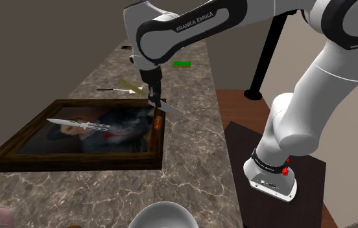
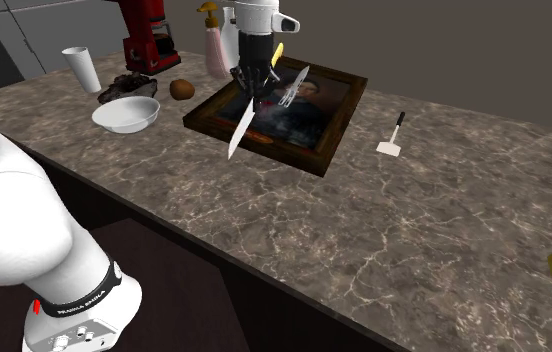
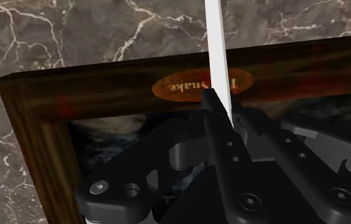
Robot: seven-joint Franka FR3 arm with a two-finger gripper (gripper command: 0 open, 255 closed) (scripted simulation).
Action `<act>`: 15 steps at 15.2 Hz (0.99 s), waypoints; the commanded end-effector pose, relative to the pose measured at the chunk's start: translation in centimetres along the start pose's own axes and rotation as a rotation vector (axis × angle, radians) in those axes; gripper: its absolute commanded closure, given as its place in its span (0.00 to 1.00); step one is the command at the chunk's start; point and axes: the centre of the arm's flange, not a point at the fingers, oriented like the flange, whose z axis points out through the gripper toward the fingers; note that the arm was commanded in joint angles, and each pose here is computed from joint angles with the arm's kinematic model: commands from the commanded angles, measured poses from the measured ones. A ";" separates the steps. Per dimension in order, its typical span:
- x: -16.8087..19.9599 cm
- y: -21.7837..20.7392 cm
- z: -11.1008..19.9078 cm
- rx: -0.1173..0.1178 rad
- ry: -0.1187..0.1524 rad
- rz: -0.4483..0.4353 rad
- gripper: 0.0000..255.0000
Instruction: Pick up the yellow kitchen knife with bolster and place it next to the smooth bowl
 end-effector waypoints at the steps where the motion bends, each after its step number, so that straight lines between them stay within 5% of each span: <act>1: 0.3 -2.8 0.0 0.000 0.000 0.002 1.00; 15: 6.2 -20.3 -0.2 0.000 0.000 0.002 1.00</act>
